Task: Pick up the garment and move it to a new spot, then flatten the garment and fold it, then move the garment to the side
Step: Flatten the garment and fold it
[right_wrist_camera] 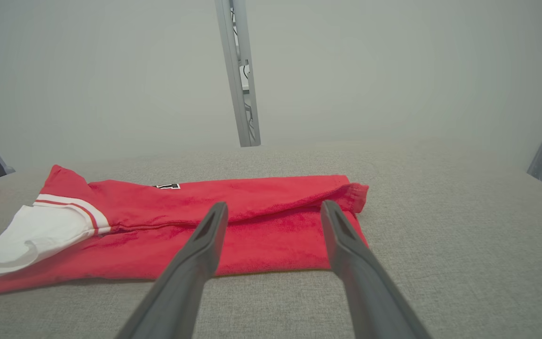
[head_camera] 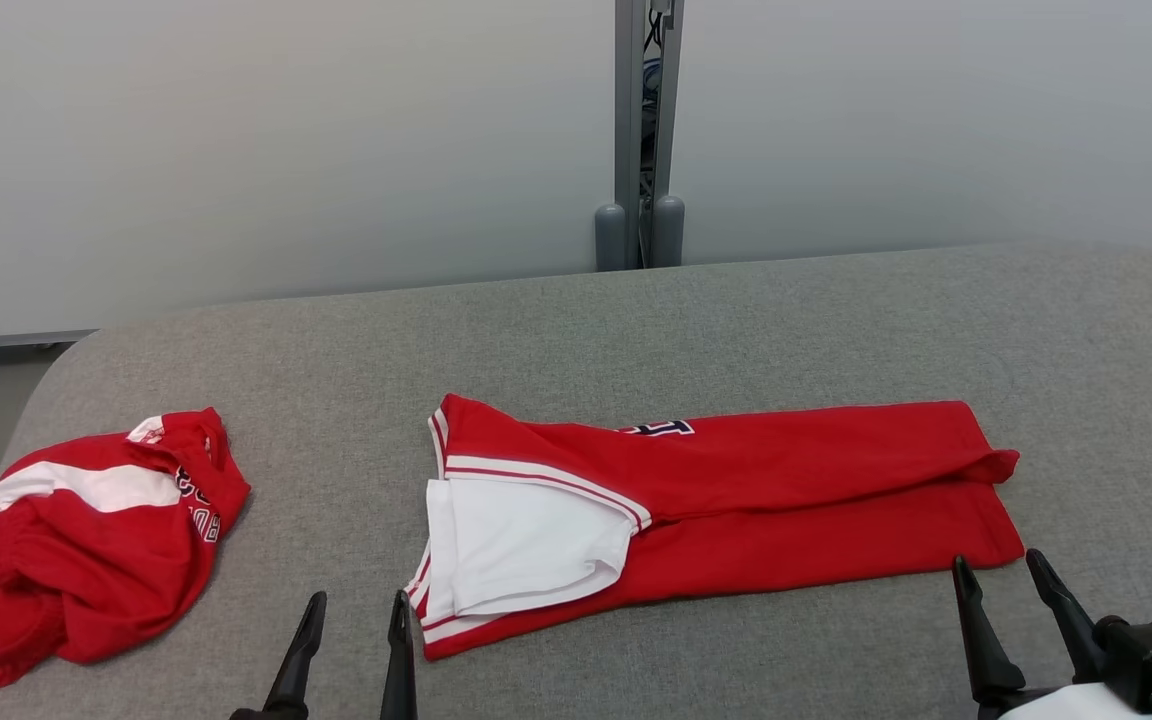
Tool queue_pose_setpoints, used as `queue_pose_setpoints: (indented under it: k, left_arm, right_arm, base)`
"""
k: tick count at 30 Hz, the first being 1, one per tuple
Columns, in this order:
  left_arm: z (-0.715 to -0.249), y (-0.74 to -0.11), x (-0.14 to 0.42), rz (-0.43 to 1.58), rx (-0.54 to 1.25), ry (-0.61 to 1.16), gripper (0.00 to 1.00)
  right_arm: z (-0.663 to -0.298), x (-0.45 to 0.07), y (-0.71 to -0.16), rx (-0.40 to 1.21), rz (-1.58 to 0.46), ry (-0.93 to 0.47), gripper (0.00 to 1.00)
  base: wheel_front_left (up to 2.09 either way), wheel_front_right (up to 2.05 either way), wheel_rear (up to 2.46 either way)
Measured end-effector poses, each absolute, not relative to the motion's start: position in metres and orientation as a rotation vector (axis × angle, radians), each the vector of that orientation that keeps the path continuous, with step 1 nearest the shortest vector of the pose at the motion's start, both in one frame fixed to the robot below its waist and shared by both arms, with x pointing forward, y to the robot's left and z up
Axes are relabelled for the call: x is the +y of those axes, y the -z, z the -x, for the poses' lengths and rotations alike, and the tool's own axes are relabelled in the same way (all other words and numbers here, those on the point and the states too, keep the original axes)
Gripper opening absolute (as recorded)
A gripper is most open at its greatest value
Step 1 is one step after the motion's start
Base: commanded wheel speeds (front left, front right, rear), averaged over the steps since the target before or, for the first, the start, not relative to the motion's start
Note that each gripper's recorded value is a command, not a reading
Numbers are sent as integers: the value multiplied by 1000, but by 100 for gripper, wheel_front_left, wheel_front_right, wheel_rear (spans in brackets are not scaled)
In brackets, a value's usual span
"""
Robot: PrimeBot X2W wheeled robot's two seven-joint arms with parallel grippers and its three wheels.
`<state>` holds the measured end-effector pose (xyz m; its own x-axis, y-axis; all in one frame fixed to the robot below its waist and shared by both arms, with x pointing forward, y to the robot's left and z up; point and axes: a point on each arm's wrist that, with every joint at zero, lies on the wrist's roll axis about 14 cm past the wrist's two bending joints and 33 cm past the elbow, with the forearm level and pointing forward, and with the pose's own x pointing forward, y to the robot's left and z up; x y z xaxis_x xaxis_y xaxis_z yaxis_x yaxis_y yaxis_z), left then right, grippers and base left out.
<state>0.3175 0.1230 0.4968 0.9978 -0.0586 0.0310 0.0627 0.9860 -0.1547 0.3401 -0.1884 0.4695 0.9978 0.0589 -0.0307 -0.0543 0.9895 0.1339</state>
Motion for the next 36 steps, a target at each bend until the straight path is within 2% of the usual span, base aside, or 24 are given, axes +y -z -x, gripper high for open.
queue_pose_setpoints:
  k: [30,36]
  left_arm:
    - [-316,-484,136,171,4,28,100]
    - [-318,-483,128,174,10,51,100]
  right_arm:
    - [-337,-181,-471,29,-149,-75,100]
    - [-348,-196,-461,60,-228,-8,100]
  base:
    - [0,0,0]
    - [0,0,0]
